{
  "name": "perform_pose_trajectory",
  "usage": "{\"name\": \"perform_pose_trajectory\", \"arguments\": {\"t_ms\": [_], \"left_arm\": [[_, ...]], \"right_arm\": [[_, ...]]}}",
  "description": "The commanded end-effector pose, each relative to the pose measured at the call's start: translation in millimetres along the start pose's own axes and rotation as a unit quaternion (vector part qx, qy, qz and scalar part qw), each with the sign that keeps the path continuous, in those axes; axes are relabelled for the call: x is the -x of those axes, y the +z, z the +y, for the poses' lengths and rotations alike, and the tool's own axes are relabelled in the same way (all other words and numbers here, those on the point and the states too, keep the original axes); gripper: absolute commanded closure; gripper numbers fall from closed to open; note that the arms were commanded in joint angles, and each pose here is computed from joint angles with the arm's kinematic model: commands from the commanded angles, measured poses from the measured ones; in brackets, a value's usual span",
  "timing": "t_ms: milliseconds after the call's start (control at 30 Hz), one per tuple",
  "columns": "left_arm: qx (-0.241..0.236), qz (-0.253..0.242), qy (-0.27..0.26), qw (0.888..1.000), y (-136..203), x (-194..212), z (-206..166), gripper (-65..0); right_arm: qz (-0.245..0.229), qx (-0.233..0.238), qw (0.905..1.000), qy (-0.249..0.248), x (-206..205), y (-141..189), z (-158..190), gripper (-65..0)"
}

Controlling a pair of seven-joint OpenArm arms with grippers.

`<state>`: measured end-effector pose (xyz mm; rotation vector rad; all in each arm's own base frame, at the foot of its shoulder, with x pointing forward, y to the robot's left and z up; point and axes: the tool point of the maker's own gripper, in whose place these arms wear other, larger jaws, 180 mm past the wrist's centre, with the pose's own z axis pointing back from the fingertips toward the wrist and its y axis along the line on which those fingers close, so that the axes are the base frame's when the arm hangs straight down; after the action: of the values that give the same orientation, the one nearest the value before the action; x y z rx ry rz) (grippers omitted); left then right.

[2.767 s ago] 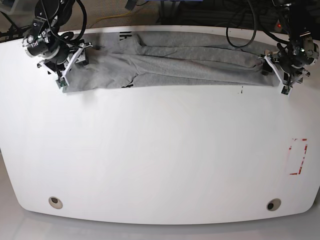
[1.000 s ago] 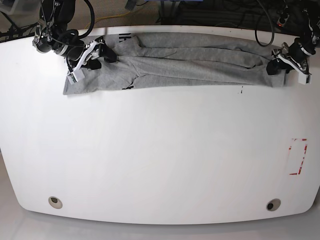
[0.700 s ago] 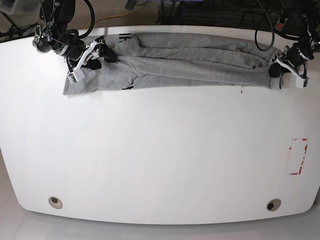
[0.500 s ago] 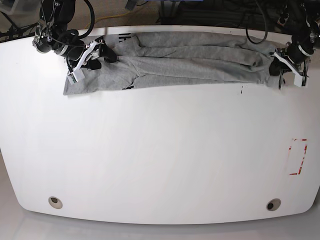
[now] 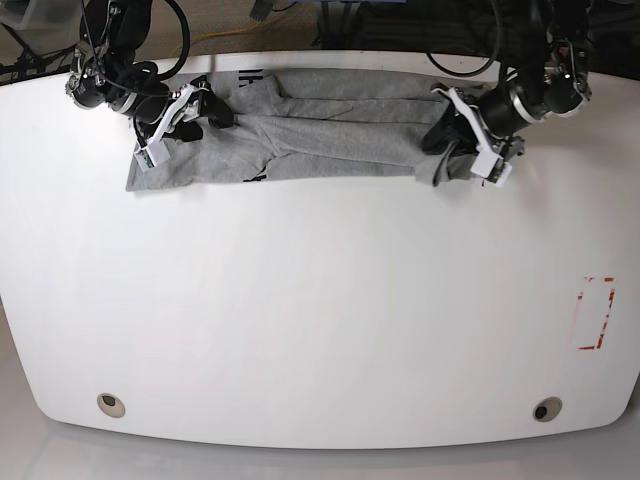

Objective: Fold the T-shirt properly
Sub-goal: 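Grasp the strip end with the left gripper and fold it toward the right gripper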

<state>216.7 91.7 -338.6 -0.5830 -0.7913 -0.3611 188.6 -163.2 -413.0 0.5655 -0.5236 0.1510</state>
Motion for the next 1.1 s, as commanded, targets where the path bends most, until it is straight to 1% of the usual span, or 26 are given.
{"name": "perform_pose_trajectory", "arguments": {"t_ms": [0, 133, 300, 400, 533, 567, 667, 767, 800, 900, 1000, 1067], "left_arm": [[0.011, -0.021, -0.005, 1.000, -5.4, -10.2, -11.2, -0.3], [0.013, -0.006, -0.030, 0.999, -27.8, -9.4, -29.3, -0.4], [0.021, 0.006, -0.036, 0.999, -47.2, -4.6, -51.1, -0.4], [0.024, 0.020, -0.053, 0.998, -58.2, -0.9, -64.5, -0.4], [0.031, 0.019, -0.085, 0.996, -71.0, -12.2, -77.1, -0.8], [0.032, 0.024, -0.095, 0.995, -73.4, -11.6, -80.8, -2.4], [0.031, 0.032, -0.111, 0.993, -76.5, -10.3, -83.3, -10.0], [0.029, 0.028, -0.121, 0.992, -78.5, -16.5, -83.1, -18.1], [0.035, 0.026, -0.123, 0.991, -79.6, -18.5, -86.3, -21.9], [0.053, 0.030, -0.137, 0.989, -82.6, -16.8, -99.3, -28.9], [0.069, 0.028, -0.146, 0.986, -84.2, -17.7, -112.2, -33.2], [0.072, 0.023, -0.158, 0.985, -80.1, -21.1, -115.3, -34.3]], "right_arm": [[0.029, 0.021, 0.9994, 0.003, 8.4, 2.3, -8.9, -41.5], [0.025, 0.021, 0.9995, 0.005, 5.0, 1.9, -9.1, -41.5], [0.026, 0.021, 0.9994, 0.004, 5.7, 2.0, -9.0, -41.5], [0.024, 0.019, 0.9995, 0.003, 5.4, 1.3, -7.8, -41.5], [0.024, 0.019, 0.9995, 0.003, 5.4, 1.3, -7.8, -41.5], [0.024, 0.019, 0.9995, 0.003, 5.4, 1.3, -7.8, -41.5], [0.024, 0.019, 0.9995, 0.003, 5.4, 1.3, -7.8, -41.5], [0.024, 0.019, 0.9995, 0.003, 5.4, 1.3, -7.8, -41.5], [0.024, 0.019, 0.9995, 0.003, 5.4, 1.3, -7.8, -41.5], [0.026, 0.020, 0.9995, 0.003, 6.0, 2.0, -8.6, -41.5], [0.026, 0.020, 0.9995, 0.003, 6.0, 2.0, -8.6, -41.5], [0.025, 0.020, 0.9995, 0.004, 5.3, 1.9, -8.6, -41.5]]}}
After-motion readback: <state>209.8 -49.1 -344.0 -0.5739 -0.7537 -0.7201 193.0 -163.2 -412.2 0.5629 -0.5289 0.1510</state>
